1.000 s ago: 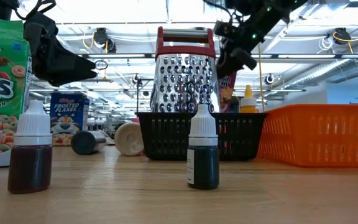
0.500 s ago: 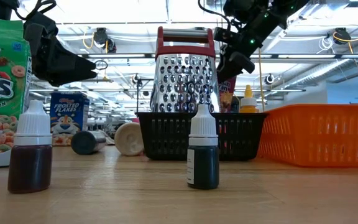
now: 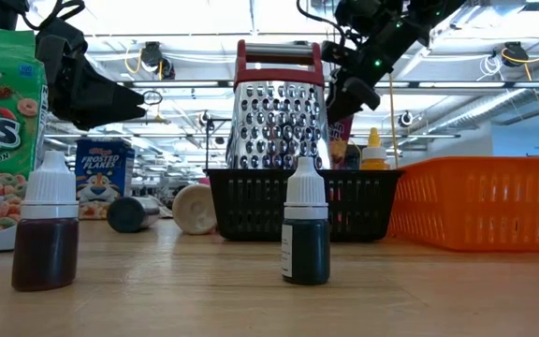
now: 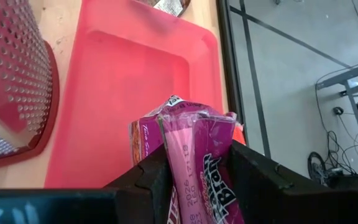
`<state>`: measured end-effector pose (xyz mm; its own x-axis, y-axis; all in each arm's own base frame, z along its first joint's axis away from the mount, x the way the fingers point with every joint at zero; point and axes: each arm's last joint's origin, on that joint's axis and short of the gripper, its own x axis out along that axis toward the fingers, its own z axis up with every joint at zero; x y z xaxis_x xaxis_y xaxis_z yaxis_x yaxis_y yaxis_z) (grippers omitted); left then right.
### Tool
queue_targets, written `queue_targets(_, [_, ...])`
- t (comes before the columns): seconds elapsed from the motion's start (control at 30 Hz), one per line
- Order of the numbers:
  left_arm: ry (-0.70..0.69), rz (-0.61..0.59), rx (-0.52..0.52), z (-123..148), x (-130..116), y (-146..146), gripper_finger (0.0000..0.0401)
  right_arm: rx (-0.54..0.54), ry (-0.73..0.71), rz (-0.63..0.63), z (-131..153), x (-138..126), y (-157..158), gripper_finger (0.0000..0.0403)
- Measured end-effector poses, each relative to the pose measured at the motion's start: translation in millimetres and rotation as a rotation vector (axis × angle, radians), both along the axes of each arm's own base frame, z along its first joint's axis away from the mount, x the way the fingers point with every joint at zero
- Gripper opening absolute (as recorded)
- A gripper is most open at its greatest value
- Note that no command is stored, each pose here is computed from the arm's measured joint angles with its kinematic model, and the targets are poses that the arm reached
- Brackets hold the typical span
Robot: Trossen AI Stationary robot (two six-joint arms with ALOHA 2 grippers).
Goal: Pick & Place Kitchen Items
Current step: Put the purple cereal box into the red bin
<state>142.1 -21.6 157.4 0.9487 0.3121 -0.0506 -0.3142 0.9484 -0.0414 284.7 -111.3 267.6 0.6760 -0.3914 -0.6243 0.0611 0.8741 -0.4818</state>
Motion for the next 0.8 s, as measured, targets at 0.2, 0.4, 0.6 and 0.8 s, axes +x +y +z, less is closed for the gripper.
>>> queue_targets(0.2, [0.0,0.0,-0.001,0.0,0.0,0.0,0.0255,-0.007,-0.018,-0.001,1.1,1.4,-0.5,0.0134])
queue_targets(0.4, [0.0,0.0,-0.001,0.0,0.0,0.0,0.0255,0.024,-0.032,-0.028,0.8,1.1,-0.5,0.0134])
queue_targets(0.6, [0.0,0.0,-0.001,0.0,0.0,0.0,0.0255,0.03,-0.028,-0.036,0.3,0.7,-0.4,0.0141])
queue_targets(0.8, [0.0,0.0,0.0,0.0,0.0,0.0,0.0255,0.028,-0.026,-0.039,0.2,0.5,-0.6,0.0175])
